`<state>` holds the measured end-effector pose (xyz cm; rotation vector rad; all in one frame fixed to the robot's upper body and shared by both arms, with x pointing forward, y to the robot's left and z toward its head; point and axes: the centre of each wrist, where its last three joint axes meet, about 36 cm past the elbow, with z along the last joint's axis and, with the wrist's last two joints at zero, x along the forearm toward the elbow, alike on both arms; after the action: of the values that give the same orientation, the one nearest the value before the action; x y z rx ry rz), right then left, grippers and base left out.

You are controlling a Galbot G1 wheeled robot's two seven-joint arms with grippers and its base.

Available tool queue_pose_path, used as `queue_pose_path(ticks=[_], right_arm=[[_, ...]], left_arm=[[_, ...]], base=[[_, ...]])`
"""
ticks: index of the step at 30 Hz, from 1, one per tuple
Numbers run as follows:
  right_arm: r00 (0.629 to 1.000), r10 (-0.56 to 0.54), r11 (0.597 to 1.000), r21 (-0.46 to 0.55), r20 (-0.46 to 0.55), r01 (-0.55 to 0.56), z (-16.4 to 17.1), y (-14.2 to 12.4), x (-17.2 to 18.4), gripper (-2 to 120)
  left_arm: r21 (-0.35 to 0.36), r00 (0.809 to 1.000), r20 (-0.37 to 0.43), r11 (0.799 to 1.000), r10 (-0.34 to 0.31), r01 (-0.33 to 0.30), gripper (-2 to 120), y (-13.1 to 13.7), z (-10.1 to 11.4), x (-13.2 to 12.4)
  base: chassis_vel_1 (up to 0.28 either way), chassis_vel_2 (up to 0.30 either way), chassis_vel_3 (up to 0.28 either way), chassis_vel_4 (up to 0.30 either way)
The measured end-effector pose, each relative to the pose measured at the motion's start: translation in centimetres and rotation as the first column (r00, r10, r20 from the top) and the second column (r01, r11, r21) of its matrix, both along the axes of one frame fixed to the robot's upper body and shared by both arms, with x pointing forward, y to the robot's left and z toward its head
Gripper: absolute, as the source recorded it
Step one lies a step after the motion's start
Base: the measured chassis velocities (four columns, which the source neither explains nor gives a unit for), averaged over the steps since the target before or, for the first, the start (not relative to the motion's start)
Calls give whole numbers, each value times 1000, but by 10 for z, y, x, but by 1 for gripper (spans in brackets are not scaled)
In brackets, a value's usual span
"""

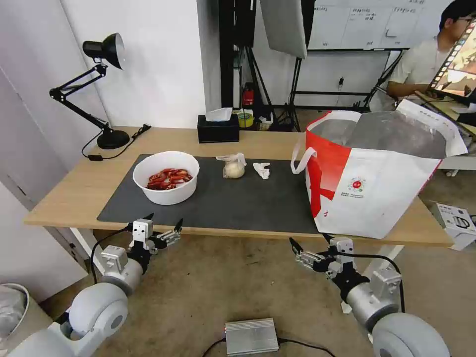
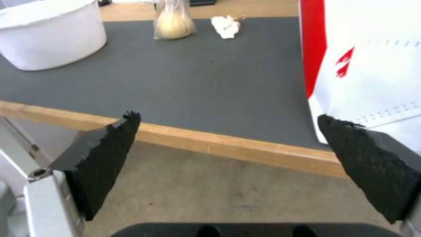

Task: Pick up the trash from the table and place it into the takeout bag.

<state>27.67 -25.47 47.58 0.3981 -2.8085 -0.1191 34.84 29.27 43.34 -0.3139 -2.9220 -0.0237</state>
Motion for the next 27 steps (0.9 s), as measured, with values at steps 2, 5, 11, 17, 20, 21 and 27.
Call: queue_pose_path(ticks=[2, 5, 11, 17, 20, 21, 27], right_arm=[[1000, -1, 1000, -4, 1, 1, 1, -1, 0, 100], [1000, -3, 1000, -11, -1, 3, 1, -2, 0, 100], [1000, -9, 1000, -18, -5, 8, 0, -4, 1, 100], [1000, -10, 1000, -17, -9, 9, -3, -4, 2, 100], [1000, -9, 1000, -15, -9, 9, -3, -4, 3, 100], [1000, -7, 1000, -15, -8, 7, -3, -3, 4, 100], [1000, 3, 1000, -6, -2, -3, -3, -1, 6, 100]], left_arm=[[1, 1000, -4, 1000, 0, 0, 100, 0, -1, 0], [3, 1000, -10, 1000, -3, 3, 100, 0, -2, -1], [9, 1000, -13, 1000, 3, -3, 100, 3, -2, -1], [7, 1000, -14, 1000, 5, -5, 100, 4, -1, 0], [7, 1000, -13, 1000, 5, -5, 100, 4, -1, 0], [7, 1000, -13, 1000, 5, -5, 100, 4, -1, 0], [2, 1000, -11, 1000, 9, -9, 100, 3, 1, 0]], base=[[0, 0, 0, 0], [0, 0, 0, 0], [0, 0, 0, 0], [0, 0, 0, 0], [0, 0, 0, 0], [0, 0, 0, 0], [0, 0, 0, 0]])
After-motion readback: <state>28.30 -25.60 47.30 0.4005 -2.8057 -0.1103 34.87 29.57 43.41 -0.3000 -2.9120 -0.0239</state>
